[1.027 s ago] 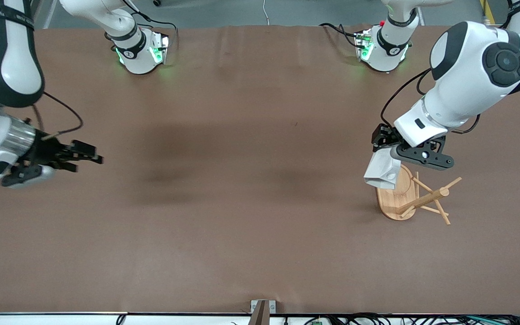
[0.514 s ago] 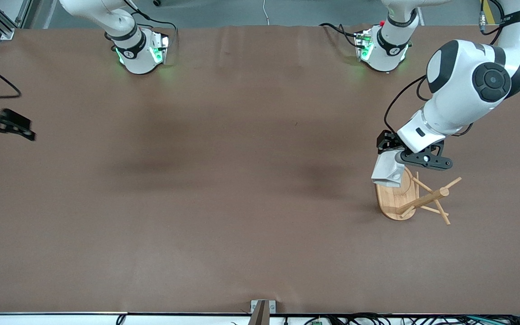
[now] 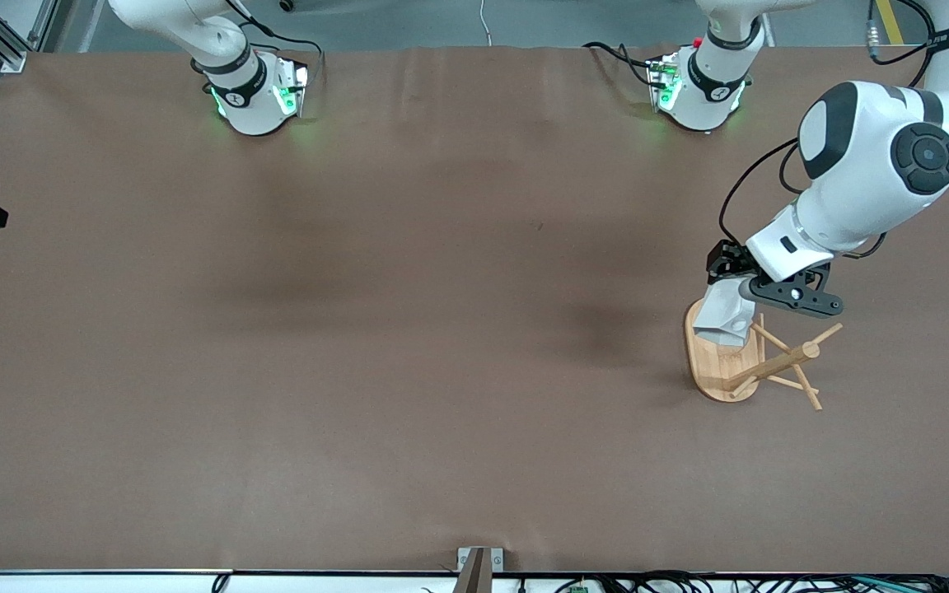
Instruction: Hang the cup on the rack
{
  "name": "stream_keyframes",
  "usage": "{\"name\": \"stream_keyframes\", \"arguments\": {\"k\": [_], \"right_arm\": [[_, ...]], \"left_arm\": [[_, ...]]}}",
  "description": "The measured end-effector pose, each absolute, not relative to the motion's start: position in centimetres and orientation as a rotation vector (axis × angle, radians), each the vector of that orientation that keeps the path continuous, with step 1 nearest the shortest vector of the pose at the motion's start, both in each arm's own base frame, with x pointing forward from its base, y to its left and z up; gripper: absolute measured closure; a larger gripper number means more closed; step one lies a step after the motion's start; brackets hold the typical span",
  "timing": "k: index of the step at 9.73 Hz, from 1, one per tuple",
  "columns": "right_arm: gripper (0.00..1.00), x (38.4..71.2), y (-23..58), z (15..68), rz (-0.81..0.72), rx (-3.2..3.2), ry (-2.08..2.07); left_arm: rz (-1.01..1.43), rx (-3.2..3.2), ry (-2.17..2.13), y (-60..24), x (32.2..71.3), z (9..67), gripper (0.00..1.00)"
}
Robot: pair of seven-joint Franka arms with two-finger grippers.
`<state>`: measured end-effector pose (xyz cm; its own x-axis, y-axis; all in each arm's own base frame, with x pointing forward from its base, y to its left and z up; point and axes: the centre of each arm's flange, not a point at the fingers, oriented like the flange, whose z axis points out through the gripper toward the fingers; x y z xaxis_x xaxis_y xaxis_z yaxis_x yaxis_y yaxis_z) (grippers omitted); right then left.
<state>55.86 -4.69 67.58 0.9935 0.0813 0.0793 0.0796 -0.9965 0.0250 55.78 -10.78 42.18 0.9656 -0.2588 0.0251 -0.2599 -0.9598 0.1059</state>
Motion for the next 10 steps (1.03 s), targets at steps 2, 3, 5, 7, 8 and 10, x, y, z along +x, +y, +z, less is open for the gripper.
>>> {"name": "stream_keyframes", "arguments": {"k": [2,3,5,7,8,10], "right_arm": [[0.00,56.1,-2.1,67.1,0.097,3.127,0.055],[0.00,56.1,-1.6,66.8,0.087,3.130,0.048],[0.00,55.7,-3.1,66.8,0.080,3.135,0.009],[0.00,55.1,-4.0,67.1,0.074,3.137,-0.014],[0.00,55.0,-4.1,66.9,0.068,3.138,-0.017],[0.00,55.0,-4.1,66.5,0.053,3.139,-0.016]], "left_arm": [[0.018,2.983,-0.439,-10.9,56.2,41.1,0.30],[0.023,2.975,-0.458,-10.9,56.5,40.7,0.30],[0.031,2.969,-0.480,-10.6,56.9,40.5,0.30],[0.038,2.968,-0.483,-9.9,57.1,40.6,0.30],[0.040,2.968,-0.481,-9.5,57.2,40.7,0.30],[0.042,2.968,-0.484,-8.7,57.4,40.6,0.30]]}}
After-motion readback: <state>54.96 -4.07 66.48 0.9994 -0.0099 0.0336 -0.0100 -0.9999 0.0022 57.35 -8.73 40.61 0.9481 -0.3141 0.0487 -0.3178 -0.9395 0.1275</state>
